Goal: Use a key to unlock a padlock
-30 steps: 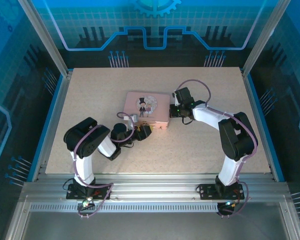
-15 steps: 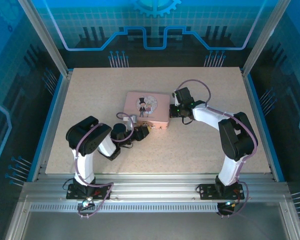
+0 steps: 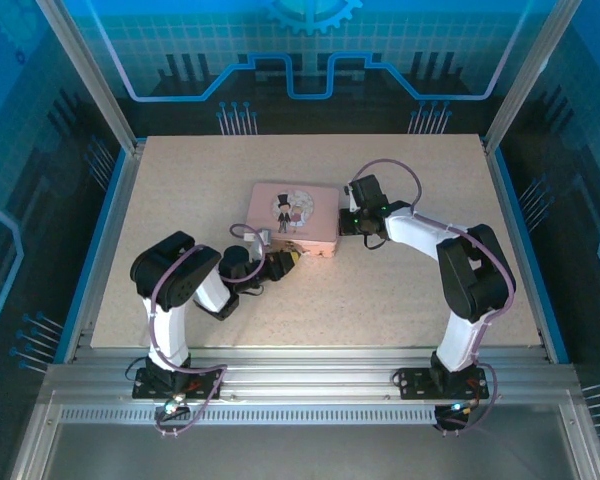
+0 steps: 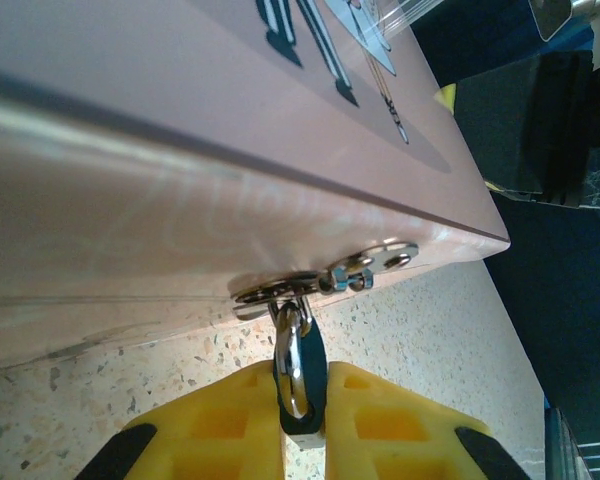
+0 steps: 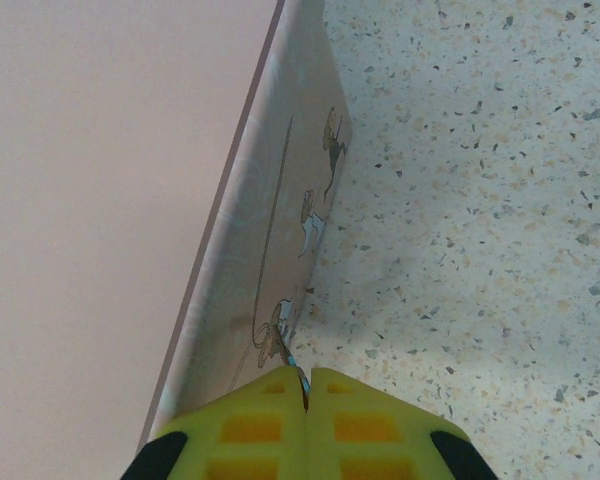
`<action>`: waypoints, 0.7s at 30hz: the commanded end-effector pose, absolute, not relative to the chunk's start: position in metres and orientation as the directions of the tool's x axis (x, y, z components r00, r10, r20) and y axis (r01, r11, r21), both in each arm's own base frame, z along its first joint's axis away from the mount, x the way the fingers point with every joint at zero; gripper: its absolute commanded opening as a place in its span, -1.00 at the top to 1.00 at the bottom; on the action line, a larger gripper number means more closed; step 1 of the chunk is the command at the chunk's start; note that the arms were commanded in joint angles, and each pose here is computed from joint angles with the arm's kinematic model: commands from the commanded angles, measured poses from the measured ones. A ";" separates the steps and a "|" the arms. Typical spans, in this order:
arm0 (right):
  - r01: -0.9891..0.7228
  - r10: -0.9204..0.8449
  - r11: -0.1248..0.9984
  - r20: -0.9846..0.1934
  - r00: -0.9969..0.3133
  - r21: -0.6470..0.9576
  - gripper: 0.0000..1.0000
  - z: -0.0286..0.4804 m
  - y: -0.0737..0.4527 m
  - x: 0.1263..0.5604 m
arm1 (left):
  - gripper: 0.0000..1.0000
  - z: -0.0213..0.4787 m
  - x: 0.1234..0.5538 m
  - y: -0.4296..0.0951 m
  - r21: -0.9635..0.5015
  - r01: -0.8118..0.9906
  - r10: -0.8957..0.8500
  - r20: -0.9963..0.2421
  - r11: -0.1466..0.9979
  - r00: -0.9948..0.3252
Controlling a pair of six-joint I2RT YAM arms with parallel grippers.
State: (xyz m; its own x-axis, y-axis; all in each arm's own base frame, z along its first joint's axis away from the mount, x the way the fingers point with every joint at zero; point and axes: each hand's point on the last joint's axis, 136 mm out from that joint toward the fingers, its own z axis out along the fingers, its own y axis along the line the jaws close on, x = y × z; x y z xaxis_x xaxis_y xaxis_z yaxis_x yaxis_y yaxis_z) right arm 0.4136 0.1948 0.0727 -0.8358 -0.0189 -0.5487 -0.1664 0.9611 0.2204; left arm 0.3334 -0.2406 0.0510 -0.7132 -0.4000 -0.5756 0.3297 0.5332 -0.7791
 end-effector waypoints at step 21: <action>-0.177 0.063 0.931 -0.618 -0.784 0.319 1.00 0.114 0.161 0.362 | 0.80 0.041 0.306 -0.246 -0.765 0.137 -0.207 -0.335 0.629 -0.919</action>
